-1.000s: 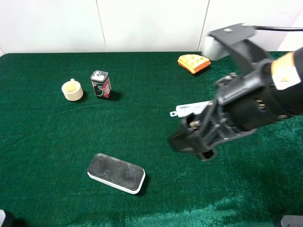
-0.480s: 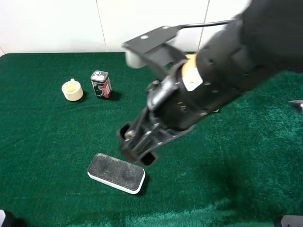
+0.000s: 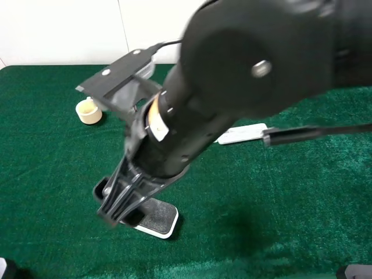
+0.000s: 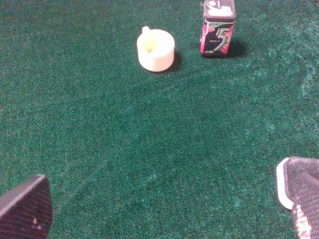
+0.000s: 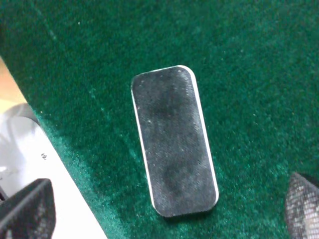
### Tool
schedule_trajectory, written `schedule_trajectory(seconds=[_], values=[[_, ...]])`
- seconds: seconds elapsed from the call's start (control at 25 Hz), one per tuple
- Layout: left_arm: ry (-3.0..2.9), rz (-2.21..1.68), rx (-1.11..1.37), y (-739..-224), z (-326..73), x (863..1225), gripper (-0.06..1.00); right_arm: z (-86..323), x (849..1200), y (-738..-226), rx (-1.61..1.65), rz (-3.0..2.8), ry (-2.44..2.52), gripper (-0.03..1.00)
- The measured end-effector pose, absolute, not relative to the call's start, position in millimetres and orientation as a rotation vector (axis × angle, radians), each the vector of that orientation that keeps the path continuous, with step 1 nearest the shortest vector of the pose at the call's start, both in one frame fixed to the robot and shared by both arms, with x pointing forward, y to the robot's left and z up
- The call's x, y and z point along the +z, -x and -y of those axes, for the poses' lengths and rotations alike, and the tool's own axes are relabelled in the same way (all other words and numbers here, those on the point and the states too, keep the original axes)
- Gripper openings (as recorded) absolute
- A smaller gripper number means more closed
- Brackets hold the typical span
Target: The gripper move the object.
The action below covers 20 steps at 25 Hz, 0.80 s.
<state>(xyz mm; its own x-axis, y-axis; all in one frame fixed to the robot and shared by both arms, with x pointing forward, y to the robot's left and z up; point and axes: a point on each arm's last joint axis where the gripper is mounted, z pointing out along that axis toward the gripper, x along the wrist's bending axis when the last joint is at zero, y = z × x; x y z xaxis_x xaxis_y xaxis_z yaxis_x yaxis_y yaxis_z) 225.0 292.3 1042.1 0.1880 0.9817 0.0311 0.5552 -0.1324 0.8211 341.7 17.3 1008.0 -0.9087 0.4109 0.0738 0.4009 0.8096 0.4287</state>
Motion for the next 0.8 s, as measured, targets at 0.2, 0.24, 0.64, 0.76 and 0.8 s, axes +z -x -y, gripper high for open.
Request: schedule_trajectory(seconds=[0.2, 0.24, 0.64, 0.76, 0.8], values=[[-1.782, -1.449, 0.793, -225, -292, 1042, 0.98, -34, 997, -332, 0.652, -2.996, -0.601, 0.7], [-1.782, -1.449, 0.793, -225, -292, 1042, 0.98, -37, 994, -331, 0.645, -3.001, -0.595, 0.7], [-1.782, -1.449, 0.793, -225, -292, 1042, 0.97, -58, 979, -336, 0.616, -3.008, -0.598, 0.7], [-1.782, -1.449, 0.793, -225, -292, 1042, 0.97, -60, 972, -337, 0.604, -3.011, -0.599, 0.7], [-1.782, -1.449, 0.793, -225, -292, 1042, 0.97, -61, 969, -337, 0.597, -3.013, -0.601, 0.7]])
